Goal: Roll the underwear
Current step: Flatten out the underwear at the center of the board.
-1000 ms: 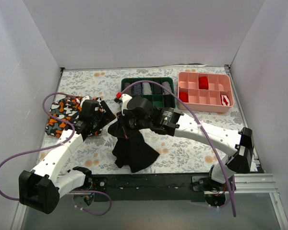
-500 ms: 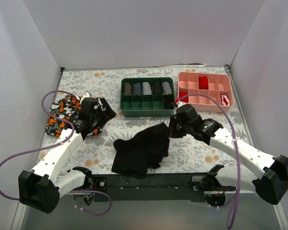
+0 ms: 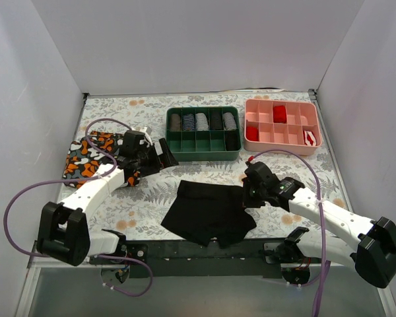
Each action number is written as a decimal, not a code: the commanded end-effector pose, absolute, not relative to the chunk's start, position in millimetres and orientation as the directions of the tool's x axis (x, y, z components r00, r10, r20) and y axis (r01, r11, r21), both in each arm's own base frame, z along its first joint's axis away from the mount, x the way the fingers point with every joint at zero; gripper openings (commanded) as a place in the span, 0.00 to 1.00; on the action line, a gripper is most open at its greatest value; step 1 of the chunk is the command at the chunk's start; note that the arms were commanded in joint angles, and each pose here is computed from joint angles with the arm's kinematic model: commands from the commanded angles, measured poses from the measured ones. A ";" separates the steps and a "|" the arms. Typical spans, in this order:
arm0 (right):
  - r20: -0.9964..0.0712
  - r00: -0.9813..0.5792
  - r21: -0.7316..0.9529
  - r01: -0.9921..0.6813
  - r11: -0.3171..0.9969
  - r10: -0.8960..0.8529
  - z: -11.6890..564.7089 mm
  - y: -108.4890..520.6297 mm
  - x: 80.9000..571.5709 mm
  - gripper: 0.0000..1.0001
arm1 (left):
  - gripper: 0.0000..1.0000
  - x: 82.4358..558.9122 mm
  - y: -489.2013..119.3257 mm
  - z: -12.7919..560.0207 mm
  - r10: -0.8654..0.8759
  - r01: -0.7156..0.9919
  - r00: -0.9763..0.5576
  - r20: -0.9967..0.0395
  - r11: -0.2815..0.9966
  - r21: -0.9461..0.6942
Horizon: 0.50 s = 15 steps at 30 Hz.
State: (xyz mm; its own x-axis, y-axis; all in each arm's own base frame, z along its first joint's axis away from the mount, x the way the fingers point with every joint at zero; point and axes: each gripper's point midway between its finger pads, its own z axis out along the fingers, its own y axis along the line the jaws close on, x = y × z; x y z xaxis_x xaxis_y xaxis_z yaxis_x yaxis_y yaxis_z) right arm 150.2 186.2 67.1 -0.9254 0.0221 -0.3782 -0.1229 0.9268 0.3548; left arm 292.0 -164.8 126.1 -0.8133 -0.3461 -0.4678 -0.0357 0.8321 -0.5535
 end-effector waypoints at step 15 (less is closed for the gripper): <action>-0.514 -0.845 0.360 -0.055 0.931 0.149 121.5 162.4 198.4 0.46 | 0.98 252.3 -204.3 97.3 -0.136 0.207 -0.898 -0.419 0.710 -0.673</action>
